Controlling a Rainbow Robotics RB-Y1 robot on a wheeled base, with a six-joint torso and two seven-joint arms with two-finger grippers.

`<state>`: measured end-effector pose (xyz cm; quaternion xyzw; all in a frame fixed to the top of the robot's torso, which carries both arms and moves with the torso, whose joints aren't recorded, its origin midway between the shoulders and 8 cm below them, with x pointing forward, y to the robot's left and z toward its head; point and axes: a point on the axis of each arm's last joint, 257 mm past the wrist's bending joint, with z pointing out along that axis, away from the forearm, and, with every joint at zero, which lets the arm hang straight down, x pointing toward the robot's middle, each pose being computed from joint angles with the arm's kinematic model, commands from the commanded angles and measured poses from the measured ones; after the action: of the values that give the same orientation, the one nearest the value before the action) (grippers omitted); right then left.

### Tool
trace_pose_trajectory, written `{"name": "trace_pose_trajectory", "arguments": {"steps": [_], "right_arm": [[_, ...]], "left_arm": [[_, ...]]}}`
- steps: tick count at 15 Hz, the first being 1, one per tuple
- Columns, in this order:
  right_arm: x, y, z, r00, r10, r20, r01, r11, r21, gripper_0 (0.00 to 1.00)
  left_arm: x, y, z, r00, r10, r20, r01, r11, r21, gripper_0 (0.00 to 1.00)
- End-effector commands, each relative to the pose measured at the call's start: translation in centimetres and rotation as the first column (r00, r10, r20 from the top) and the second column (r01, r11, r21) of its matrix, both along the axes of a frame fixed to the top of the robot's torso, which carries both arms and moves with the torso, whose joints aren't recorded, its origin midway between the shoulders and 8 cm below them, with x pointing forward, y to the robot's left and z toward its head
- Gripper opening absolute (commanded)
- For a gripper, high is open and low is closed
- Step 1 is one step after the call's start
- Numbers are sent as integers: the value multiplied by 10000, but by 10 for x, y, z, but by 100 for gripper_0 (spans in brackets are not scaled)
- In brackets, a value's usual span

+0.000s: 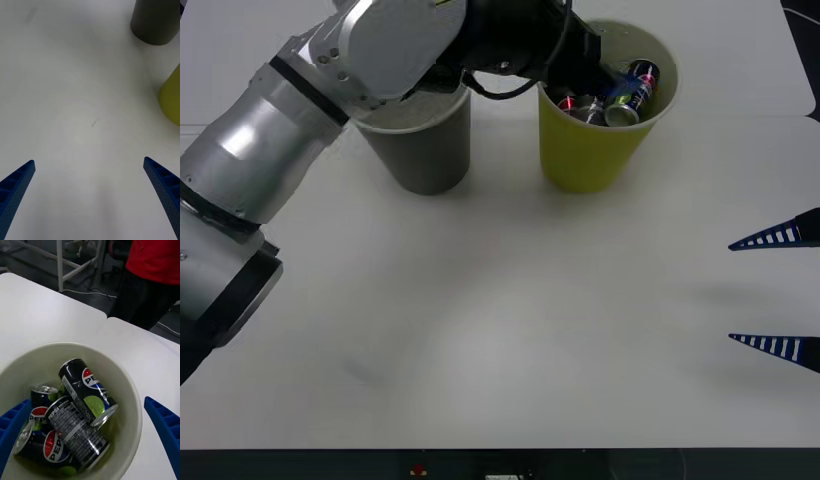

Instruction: Put the can into the green bin and the plastic bottle into the gray bin

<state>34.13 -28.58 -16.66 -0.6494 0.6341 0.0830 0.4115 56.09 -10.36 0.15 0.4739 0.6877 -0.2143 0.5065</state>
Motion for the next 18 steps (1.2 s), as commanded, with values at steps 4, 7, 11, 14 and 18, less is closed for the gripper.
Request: {"name": "trace_pose_trajectory", "arguments": {"steps": [4,7,11,14,18], "right_arm": [[0,0,0,10000,0,0,0,10000,0,100],[0,0,0,10000,0,0,0,10000,0,100],[0,0,0,10000,0,0,0,10000,0,100],[0,0,0,10000,0,0,0,10000,0,100],[0,0,0,10000,0,0,0,10000,0,100]], "left_arm": [[-62,84,-24,9949,-769,658,776,9970,-74,100],[-94,130,-49,9914,-1075,745,1063,9941,198,100],[-124,189,-91,9870,-1390,803,1282,9836,1270,100],[-134,229,-112,9796,-1672,1114,1422,9688,2028,100],[-160,277,-126,9618,-2603,850,2231,9248,3080,100]]}}
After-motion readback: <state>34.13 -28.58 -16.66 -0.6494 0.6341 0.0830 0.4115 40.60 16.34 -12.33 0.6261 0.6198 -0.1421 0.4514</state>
